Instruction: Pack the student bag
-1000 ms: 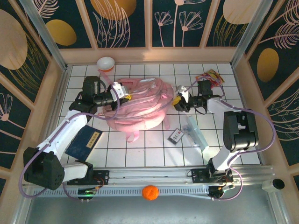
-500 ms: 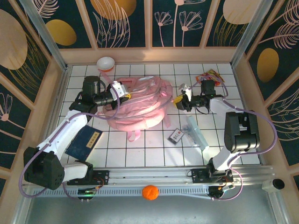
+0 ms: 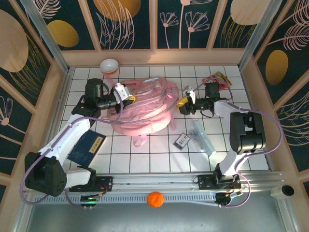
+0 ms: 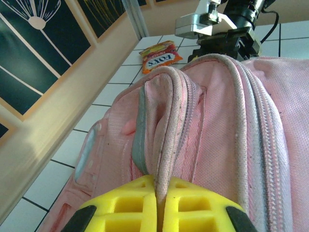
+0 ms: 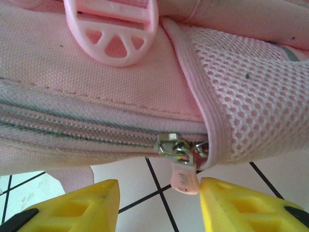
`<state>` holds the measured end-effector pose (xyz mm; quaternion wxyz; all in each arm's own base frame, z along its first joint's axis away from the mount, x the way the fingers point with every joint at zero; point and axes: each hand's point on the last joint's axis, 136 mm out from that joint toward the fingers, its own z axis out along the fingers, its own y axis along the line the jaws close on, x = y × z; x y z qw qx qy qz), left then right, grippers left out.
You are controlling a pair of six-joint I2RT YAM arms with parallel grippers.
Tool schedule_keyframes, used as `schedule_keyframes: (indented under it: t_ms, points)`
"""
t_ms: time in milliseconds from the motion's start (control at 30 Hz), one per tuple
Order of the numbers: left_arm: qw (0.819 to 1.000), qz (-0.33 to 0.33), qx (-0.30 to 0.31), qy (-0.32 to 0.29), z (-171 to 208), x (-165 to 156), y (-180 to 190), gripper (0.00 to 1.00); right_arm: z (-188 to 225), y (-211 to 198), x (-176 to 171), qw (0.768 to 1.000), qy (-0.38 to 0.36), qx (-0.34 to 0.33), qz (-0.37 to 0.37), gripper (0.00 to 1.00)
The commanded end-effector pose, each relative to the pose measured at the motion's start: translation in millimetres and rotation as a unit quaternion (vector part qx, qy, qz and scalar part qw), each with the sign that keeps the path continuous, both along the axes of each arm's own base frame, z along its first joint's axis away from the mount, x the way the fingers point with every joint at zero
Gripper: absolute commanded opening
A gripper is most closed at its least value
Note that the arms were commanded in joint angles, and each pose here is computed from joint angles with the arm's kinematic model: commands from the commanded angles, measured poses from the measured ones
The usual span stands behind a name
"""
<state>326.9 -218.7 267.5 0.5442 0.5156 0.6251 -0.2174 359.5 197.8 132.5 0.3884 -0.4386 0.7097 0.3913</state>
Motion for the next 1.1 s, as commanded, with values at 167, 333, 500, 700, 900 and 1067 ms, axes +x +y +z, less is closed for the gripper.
schedule_keyframes:
  t_ms: [167,333,500,700,900,1067]
  points:
    - [0.995,-0.054,-0.053,-0.072,45,-8,-12,0.00,16,8,9,0.999,-0.014,0.039,0.011,0.39]
    - [0.996,-0.026,-0.047,-0.074,43,0,-7,0.00,15,5,7,0.999,-0.008,0.036,0.009,0.18]
    - [0.996,0.011,-0.039,-0.080,43,10,-1,0.00,22,4,-2,0.999,-0.004,0.043,0.013,0.00]
    - [0.994,0.069,-0.033,-0.076,35,25,10,0.00,30,3,-9,0.999,0.012,0.050,0.004,0.00]
    - [0.987,0.142,-0.012,-0.080,29,40,22,0.00,42,10,-17,0.999,0.027,0.043,-0.005,0.00]
    - [0.976,0.201,0.009,-0.086,22,52,24,0.00,44,18,-28,0.998,0.060,0.014,-0.010,0.00]
